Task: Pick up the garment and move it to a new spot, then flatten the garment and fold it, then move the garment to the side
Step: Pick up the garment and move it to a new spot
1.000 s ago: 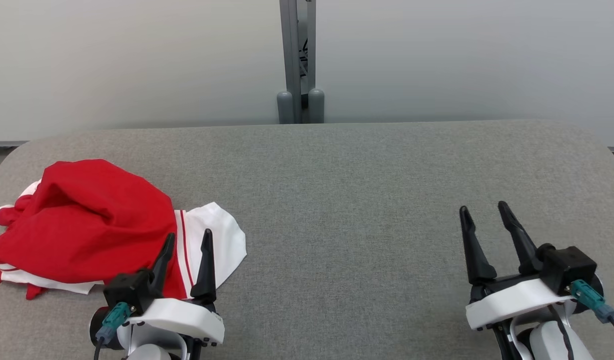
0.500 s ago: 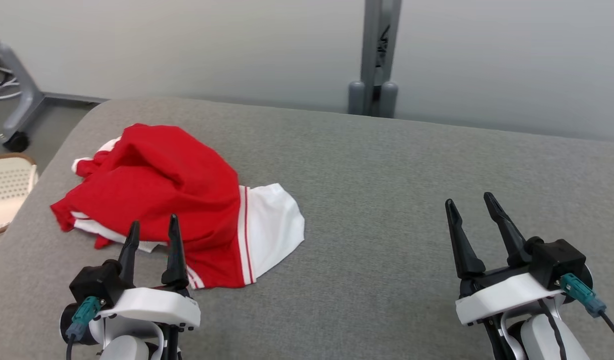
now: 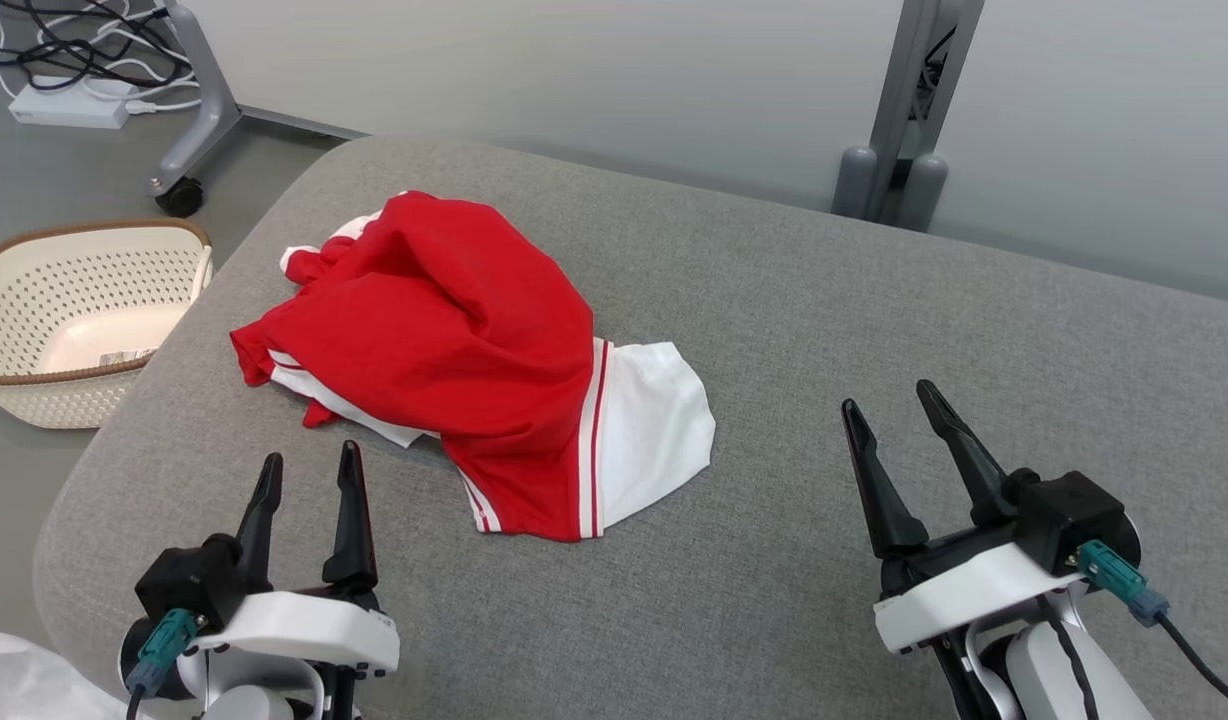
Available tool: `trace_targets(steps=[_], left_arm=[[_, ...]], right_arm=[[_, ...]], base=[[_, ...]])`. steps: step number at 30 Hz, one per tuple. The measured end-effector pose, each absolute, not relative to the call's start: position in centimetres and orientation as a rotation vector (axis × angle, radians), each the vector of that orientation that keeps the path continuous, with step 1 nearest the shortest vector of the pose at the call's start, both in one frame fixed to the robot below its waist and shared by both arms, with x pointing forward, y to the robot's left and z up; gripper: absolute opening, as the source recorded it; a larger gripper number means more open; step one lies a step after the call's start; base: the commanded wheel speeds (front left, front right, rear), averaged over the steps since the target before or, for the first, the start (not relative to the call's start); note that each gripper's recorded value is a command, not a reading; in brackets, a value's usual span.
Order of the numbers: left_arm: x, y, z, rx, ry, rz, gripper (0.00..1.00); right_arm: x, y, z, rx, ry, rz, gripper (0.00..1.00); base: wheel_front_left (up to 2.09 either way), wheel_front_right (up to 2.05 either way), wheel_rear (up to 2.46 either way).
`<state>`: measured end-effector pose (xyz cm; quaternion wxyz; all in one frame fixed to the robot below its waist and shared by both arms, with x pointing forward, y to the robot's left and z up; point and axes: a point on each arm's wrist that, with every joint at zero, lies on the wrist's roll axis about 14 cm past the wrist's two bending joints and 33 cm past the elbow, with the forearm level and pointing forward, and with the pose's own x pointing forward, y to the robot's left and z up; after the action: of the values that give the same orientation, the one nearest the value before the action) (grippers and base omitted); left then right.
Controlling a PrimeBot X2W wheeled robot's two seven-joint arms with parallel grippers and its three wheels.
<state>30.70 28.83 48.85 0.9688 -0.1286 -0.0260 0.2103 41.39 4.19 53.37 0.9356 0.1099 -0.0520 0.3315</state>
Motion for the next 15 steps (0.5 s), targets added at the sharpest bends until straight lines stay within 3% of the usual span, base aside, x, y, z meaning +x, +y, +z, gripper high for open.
trace_targets(steps=[9, 15], left_arm=[[35.1, 27.2, 47.1, -0.215, 0.032, 0.312, 1.00], [41.4, 28.6, 46.6, -0.166, 0.123, 0.233, 1.00]], right_arm=[[42.9, 3.1, 51.4, 0.195, -0.075, 0.652, 1.00], [44.5, 1.3, 50.1, 0.181, -0.061, 0.615, 1.00]], base=[[0.00, 0.00, 0.00], [0.00, 0.00, 0.00]])
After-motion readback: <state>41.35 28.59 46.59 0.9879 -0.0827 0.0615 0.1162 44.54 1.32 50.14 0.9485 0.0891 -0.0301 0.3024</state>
